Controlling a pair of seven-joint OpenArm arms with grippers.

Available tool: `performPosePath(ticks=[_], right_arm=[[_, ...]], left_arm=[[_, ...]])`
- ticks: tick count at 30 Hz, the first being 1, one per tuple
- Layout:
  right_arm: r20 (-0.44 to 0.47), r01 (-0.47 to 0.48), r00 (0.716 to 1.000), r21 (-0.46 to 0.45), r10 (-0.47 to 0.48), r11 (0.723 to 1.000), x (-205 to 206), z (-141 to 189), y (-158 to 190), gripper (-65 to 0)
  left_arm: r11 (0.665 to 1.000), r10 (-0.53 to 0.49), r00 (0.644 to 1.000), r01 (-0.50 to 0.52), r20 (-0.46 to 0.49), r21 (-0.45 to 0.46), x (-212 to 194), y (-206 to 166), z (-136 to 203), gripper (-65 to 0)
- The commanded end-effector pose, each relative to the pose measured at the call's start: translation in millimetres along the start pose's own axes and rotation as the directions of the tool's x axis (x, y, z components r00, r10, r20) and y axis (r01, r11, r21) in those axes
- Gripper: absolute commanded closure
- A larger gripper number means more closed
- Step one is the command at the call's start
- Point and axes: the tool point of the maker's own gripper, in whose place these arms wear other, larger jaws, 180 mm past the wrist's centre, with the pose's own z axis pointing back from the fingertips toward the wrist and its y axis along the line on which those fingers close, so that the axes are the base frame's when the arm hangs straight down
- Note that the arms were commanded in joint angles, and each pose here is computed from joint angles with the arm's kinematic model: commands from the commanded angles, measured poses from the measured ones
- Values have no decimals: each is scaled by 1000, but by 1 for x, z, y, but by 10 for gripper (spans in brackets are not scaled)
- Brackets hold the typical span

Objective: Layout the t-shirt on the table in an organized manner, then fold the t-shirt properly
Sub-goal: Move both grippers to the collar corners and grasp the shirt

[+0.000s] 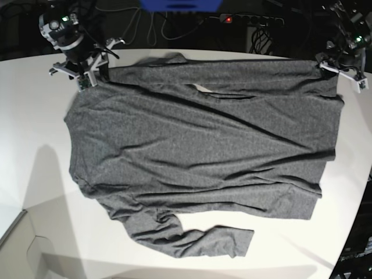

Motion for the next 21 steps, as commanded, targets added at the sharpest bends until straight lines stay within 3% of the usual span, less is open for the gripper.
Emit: performPosePath(ticks=[1,4,10,14,19,21], right_arm=[[38,-4,999,-2,5,1000,10,3,-2,-184],[39,-4,999,-2,5,1000,10,3,-2,-184],[64,-15,998,-7,15,1000,20,7,-2,-189],[82,-22,996,-9,23,1000,26,9,-2,-191],[86,-28,996,31,25,999,28,7,13,-242],[77,-29,997,62,24,998,24,8,25,-260]], left_arm=[[1000,-9,1000,9,-29,13,-4,3,0,-379],[1000,-5,1000,6,-27,10,-3,1,0,-359],[1000,-5,1000,5,-27,7,-3,1,0,-197],[995,-82,996,81,-27,-52,-3,-9,0,-123],[990,-118,993,116,-22,-79,-2,-15,1,0],[989,-123,992,121,-19,-85,-1,-16,2,-3]])
